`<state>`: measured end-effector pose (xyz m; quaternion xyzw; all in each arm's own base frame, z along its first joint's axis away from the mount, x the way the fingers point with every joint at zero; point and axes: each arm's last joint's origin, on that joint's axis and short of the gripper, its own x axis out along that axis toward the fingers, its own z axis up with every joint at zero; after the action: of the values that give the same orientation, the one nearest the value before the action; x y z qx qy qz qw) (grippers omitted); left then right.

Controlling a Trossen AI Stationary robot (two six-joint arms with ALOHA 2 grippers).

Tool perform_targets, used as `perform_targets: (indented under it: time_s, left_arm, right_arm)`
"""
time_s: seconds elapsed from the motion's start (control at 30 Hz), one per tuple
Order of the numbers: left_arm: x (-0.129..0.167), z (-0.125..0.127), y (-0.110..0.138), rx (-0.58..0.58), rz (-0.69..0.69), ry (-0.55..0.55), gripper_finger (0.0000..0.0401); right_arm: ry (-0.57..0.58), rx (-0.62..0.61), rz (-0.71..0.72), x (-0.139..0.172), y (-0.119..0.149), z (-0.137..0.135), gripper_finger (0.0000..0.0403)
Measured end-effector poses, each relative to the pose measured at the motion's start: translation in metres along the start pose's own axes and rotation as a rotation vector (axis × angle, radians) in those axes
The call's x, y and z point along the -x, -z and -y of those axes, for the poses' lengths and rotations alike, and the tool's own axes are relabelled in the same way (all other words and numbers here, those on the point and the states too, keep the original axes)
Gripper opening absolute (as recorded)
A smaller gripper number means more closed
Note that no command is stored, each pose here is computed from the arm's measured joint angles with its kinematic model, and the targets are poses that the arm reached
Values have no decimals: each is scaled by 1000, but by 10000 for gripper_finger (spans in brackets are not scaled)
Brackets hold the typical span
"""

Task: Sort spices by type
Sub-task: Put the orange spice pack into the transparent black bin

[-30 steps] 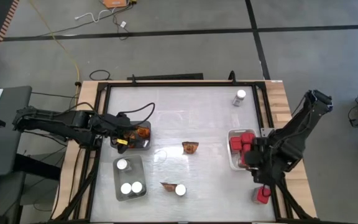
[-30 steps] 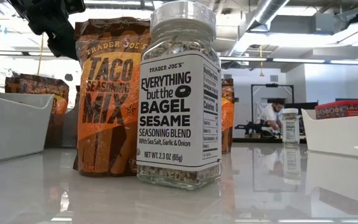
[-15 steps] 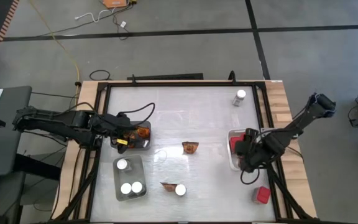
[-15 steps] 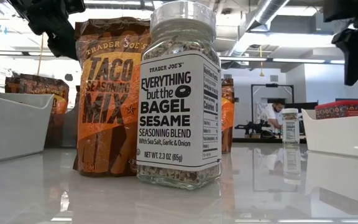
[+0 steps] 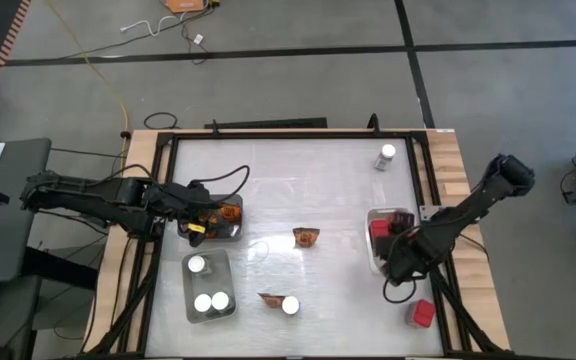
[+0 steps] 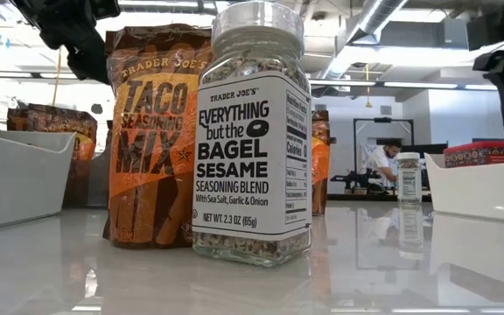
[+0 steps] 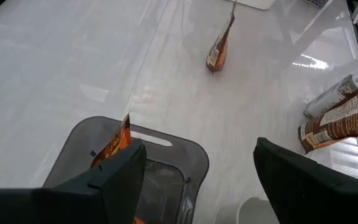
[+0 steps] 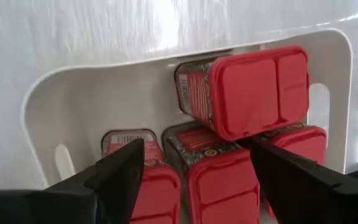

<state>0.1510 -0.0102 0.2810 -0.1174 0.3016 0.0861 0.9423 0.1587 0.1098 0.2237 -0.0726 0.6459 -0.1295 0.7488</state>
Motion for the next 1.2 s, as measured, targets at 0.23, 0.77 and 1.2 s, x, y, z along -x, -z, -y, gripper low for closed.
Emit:
perform_targets:
  time_s: [0.23,0.77,1.2]
  left_arm:
    - [0,0,0,-28,0,0,286]
    - [0,0,0,-39,0,0,286]
    - [34,-5,1,-90,129,102,286]
  right_arm:
    - [-71,-15,78,23,1,5,327]
    - [-247,-185,549,40,-63,18,327]
    - [-115,-191,665,26,-139,55,311]
